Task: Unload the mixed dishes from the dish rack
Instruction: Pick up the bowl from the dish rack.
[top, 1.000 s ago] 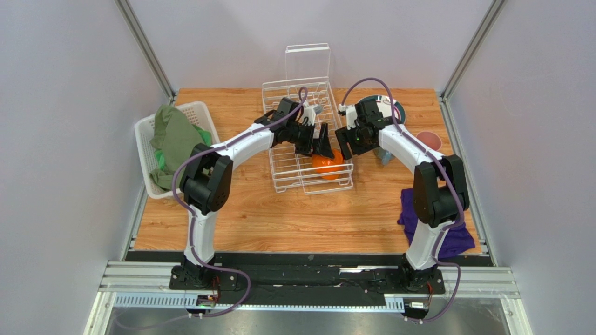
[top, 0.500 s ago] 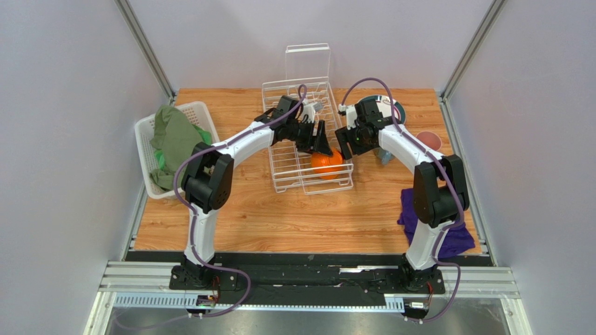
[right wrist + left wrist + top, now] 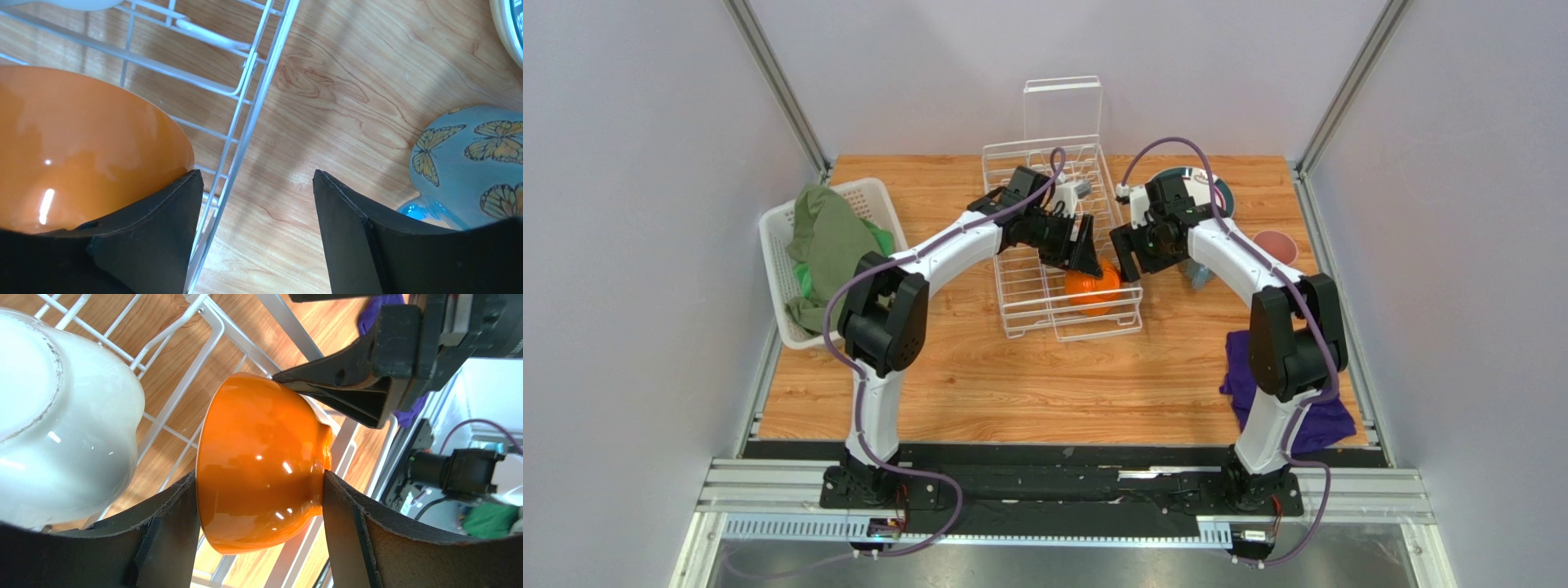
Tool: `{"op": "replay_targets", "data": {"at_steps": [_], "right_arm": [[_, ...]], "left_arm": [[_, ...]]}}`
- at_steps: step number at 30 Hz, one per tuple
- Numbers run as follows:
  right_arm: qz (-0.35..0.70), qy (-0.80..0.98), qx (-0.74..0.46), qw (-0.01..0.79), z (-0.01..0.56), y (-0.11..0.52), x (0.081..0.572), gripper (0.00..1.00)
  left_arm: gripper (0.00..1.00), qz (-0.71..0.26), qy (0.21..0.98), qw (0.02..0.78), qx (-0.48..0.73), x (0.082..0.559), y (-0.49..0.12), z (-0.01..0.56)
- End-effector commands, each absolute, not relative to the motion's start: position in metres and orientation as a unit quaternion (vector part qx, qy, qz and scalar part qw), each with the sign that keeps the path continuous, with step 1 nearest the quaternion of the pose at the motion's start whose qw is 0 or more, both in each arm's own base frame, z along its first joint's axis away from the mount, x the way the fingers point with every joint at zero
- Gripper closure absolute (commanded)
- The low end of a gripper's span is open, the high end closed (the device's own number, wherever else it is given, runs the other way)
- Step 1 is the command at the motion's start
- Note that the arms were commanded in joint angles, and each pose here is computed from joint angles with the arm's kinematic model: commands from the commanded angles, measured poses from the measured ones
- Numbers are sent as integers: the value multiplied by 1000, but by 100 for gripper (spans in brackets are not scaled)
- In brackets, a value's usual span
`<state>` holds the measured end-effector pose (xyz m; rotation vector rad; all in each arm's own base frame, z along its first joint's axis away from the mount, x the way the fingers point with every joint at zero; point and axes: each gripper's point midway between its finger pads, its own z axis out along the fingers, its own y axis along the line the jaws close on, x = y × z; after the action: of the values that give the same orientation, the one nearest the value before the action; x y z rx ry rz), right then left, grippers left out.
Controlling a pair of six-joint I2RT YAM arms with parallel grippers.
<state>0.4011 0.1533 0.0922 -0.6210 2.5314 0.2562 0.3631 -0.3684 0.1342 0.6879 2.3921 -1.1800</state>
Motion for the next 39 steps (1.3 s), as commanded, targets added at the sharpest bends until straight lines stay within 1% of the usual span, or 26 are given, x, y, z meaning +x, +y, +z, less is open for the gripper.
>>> {"op": "replay_targets", "data": {"at_steps": [1, 3, 10, 12, 19, 22, 23, 25, 26, 28, 29, 30, 33, 34, 35, 36, 37, 39], "right_arm": [[113, 913, -236, 314, 146, 162, 407, 26], [117, 910, -234, 323, 156, 162, 407, 22], [123, 899, -224, 356, 187, 153, 409, 14], [126, 896, -222, 364, 197, 151, 409, 13], [142, 883, -199, 401, 247, 137, 413, 11], [146, 876, -197, 414, 262, 135, 412, 11], [150, 873, -196, 421, 268, 135, 412, 11], [164, 871, -193, 421, 277, 138, 408, 11], [167, 866, -192, 429, 289, 139, 408, 11], [184, 870, -193, 414, 294, 141, 402, 11], [190, 864, -194, 424, 309, 143, 402, 11], [203, 868, -196, 408, 307, 145, 397, 12], [228, 863, -203, 403, 329, 151, 387, 14], [234, 863, -203, 398, 330, 152, 387, 14], [240, 863, -203, 396, 334, 153, 385, 16], [253, 861, -201, 393, 340, 153, 381, 16], [264, 861, -196, 387, 340, 155, 381, 17], [283, 863, -195, 371, 340, 158, 375, 19]], "left_arm": [[100, -447, 806, 237, 307, 346, -373, 205], [100, -445, 801, 244, 317, 344, -371, 211], [100, -429, 777, 295, 352, 340, -361, 253], [100, -418, 773, 309, 363, 341, -357, 260], [100, -354, 745, 398, 401, 348, -339, 308], [100, -312, 733, 432, 422, 351, -332, 320], [100, -283, 730, 448, 432, 356, -328, 321], [100, -252, 720, 462, 452, 351, -328, 323], [100, -215, 715, 477, 463, 357, -323, 323], [100, -179, 695, 496, 488, 354, -325, 323], [100, -155, 695, 505, 488, 356, -321, 323], [100, -143, 688, 508, 498, 349, -322, 320], [100, -70, 655, 540, 524, 346, -320, 323], [100, -46, 628, 562, 537, 348, -324, 330], [100, -15, 616, 573, 540, 344, -325, 334], [100, 6, 608, 574, 549, 341, -322, 326], [100, 36, 577, 596, 558, 343, -326, 337], [100, 74, 562, 598, 566, 338, -327, 330]]}}
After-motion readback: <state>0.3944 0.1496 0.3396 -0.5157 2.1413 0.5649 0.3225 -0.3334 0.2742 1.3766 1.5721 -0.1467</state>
